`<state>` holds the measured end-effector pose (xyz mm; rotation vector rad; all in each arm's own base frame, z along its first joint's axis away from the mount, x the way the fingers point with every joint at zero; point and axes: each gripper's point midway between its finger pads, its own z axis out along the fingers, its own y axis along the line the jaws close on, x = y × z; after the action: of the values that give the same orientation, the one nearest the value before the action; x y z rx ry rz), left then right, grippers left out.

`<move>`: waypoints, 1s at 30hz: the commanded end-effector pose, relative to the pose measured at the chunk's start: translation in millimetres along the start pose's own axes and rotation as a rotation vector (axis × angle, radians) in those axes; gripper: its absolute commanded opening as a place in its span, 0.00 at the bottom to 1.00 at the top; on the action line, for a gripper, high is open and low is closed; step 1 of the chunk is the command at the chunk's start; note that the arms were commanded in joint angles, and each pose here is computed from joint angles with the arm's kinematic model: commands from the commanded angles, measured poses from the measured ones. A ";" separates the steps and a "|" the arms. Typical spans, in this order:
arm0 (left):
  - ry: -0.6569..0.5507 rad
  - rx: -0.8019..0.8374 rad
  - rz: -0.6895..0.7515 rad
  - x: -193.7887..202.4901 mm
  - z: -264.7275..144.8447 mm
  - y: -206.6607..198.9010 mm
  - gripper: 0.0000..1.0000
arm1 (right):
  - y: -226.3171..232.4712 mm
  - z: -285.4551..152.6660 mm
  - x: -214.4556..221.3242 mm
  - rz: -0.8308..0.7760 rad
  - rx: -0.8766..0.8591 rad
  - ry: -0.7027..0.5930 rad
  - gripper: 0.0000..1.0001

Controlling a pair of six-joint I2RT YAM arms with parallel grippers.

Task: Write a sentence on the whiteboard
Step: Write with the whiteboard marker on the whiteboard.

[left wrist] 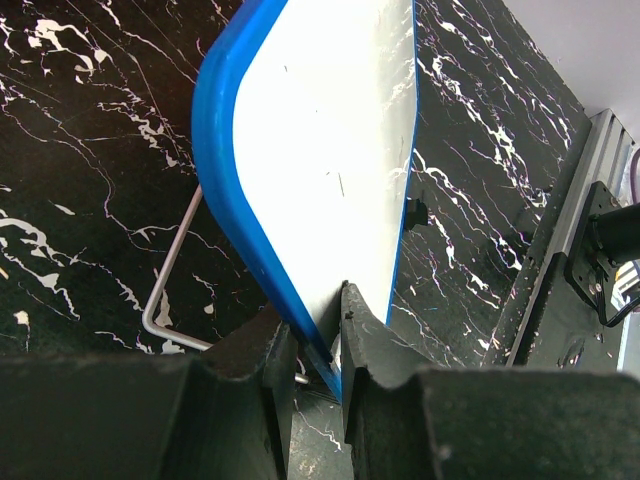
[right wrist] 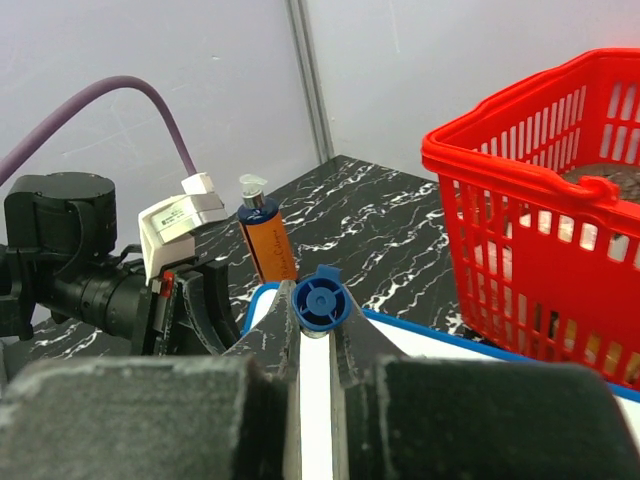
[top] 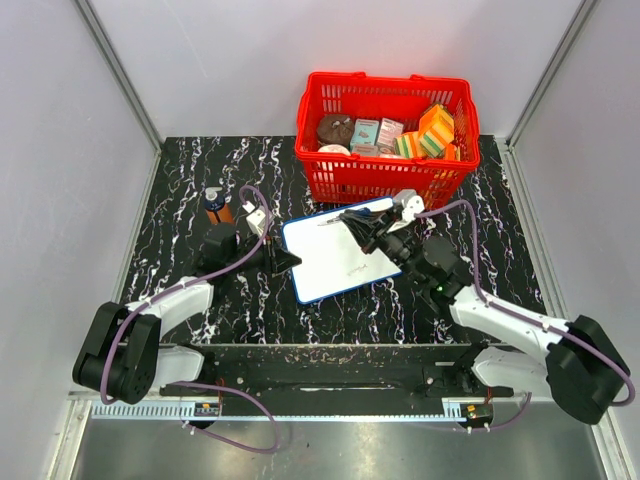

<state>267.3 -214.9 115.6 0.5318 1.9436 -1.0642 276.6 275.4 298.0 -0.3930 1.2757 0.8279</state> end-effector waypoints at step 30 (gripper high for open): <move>-0.024 -0.098 0.112 -7.9 2.4 28.1 0.00 | 59.4 19.2 14.4 -0.132 -0.116 -0.018 0.00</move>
<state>268.8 -214.5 113.0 0.5218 1.9540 -1.0756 244.8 331.6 293.6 -0.5601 1.2214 0.9025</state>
